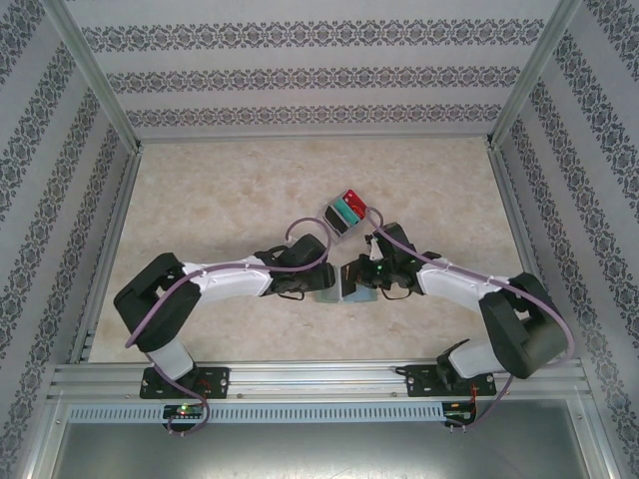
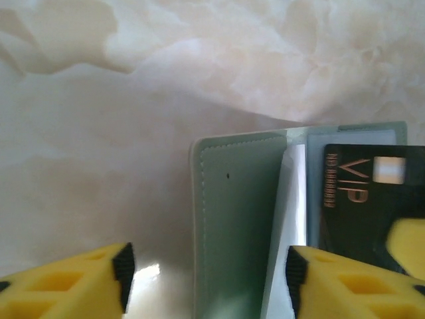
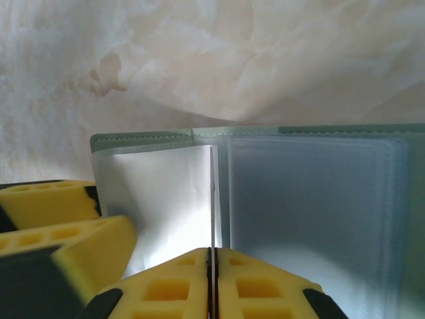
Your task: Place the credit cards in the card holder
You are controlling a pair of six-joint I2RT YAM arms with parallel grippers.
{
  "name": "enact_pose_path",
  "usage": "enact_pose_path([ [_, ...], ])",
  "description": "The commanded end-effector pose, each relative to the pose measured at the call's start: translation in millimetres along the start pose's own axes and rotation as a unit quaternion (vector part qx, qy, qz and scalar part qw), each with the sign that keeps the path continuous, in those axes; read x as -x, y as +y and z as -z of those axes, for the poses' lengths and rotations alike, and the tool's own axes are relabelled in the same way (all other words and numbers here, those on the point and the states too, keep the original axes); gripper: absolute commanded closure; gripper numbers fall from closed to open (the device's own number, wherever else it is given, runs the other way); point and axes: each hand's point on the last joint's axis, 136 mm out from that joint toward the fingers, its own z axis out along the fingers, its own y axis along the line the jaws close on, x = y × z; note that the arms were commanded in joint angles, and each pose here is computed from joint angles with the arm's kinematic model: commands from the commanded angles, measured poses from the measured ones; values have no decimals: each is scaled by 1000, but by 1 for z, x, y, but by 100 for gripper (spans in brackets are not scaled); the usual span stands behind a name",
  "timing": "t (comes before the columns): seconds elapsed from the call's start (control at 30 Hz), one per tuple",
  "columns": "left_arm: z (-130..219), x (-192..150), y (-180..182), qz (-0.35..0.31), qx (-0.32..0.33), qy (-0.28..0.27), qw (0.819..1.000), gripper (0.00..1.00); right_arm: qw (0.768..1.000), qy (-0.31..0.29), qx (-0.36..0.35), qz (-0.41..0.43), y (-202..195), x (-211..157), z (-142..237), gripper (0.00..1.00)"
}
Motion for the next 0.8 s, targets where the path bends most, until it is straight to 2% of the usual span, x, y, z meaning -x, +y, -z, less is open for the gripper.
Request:
enact_pose_path([
  [0.0,-3,1,-1,-6,5,12,1000,46,998,-37,-54,10,-17,15,21,90],
  [0.1,-3,0,1,-9,9,15,1000,54,995,-58,-86,4,-35,20,36,90],
  [0.27,-2,-1,4,-10,15,14,1000,60,991,-67,-113,16,-51,23,51,89],
  [0.5,-3,-1,-1,-20,7,19,1000,72,996,-37,-84,9,-45,17,37,90],
  [0.77,-4,-2,1,-21,10,22,999,77,996,-6,-88,11,-48,7,18,91],
])
